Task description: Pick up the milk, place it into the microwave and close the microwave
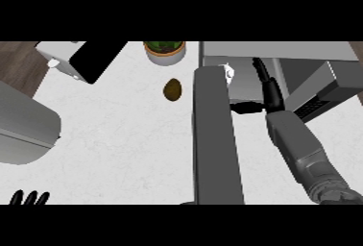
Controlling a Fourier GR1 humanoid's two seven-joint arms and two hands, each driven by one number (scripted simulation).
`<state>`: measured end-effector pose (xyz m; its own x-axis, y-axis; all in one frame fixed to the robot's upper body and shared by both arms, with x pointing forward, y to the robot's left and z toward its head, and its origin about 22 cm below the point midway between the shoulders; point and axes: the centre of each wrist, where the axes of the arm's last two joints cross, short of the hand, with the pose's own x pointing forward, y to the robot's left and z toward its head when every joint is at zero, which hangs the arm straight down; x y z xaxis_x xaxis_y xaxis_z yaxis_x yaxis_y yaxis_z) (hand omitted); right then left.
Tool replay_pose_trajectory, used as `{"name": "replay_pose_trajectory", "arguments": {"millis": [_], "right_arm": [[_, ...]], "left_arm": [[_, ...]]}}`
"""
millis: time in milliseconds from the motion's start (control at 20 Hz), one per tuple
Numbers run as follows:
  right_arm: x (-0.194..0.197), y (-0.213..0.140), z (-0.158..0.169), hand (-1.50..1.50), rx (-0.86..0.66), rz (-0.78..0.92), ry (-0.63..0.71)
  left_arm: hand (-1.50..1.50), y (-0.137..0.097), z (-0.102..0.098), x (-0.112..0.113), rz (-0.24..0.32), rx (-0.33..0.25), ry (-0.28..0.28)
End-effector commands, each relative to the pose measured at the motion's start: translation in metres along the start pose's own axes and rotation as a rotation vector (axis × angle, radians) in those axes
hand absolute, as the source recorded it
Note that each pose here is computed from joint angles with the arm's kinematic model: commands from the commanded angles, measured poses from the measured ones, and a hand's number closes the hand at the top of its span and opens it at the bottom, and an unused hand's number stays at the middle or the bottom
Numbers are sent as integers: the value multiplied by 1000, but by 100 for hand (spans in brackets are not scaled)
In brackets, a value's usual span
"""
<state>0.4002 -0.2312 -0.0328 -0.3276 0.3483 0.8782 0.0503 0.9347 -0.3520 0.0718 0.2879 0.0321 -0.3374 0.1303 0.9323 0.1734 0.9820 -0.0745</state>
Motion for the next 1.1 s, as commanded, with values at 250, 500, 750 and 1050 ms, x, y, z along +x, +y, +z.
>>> {"name": "replay_pose_trajectory", "arguments": {"millis": [250, 500, 750, 1050], "right_arm": [[-24, -11, 36, -150, 43, -111, -3], [-39, 14, 78, -150, 56, -189, 45], [-49, 16, 117, -150, 103, -258, 31], [-48, -10, 153, -150, 58, -266, -9]], "left_arm": [[-150, -30, -29, -6, 2, -87, 23], [-150, -44, -34, -19, 2, -134, 44], [150, -55, -59, -25, 20, -207, 90], [150, -82, -83, -38, -42, -302, 127]]}}
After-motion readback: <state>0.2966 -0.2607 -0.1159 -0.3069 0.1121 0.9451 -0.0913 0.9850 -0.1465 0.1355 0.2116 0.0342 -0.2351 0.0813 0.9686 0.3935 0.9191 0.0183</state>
